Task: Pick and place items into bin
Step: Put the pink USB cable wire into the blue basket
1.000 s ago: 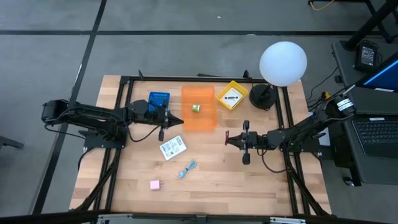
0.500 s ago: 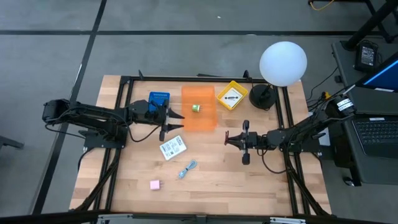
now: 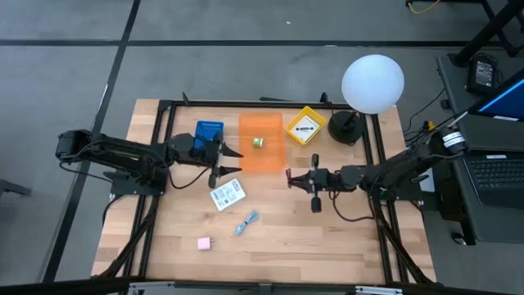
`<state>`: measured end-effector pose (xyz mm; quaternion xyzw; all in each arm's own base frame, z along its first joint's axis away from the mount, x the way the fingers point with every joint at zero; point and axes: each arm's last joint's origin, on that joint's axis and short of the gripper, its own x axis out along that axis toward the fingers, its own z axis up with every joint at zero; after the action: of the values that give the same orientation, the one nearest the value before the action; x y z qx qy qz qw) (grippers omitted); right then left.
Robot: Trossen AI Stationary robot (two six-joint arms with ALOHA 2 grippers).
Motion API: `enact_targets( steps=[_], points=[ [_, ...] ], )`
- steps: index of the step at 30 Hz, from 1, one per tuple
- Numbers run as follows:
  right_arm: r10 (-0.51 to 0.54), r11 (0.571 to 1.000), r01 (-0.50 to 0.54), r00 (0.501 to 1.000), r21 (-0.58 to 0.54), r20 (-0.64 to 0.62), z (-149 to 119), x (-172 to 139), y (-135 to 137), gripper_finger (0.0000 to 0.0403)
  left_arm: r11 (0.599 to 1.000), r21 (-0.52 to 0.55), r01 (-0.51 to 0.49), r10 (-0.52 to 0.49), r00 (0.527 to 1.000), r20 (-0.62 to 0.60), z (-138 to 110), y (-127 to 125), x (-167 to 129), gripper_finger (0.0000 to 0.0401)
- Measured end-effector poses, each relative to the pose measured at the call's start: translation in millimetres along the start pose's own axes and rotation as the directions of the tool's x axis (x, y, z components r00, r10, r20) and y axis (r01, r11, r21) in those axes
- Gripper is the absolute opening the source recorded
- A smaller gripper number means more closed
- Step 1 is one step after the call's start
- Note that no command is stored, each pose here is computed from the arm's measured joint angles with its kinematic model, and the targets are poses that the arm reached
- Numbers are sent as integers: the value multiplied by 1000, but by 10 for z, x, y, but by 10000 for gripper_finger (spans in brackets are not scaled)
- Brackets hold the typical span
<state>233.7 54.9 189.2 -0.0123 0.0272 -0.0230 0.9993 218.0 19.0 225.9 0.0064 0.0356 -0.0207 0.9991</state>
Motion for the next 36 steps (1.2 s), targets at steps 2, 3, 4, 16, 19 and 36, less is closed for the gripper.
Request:
enact_targets(
  steps=[2, 3, 4, 16, 19, 36],
  points=[
    [0, 1000, 0, 1000, 1, -5, -7, 53, -38, 0, 1000, 4, 11, -11, 1000, 24, 24, -25, 3, 207],
    [-7, 1000, 7, 1000, 0, -8, -11, 84, -57, 0, 1000, 8, 16, -17, 999, 38, 38, -37, 4, 207],
    [-8, 1000, 8, 1000, -2, -13, -16, 116, -75, 0, 1000, 16, 21, -22, 999, 48, 48, -48, 5, 207],
    [123, 990, -121, 992, -72, 32, 155, 643, -173, 0, 999, 24, -44, 43, 998, 45, 47, -101, 12, 207],
    [132, 989, -130, 991, -75, 23, 154, 773, -210, 0, 999, 16, -31, 30, 999, 44, 47, -131, 14, 207],
    [221, 971, -216, 974, -102, 45, 257, 1299, -414, 0, 1000, -19, -21, 22, 999, 43, 46, -222, 19, 207]
  ],
)
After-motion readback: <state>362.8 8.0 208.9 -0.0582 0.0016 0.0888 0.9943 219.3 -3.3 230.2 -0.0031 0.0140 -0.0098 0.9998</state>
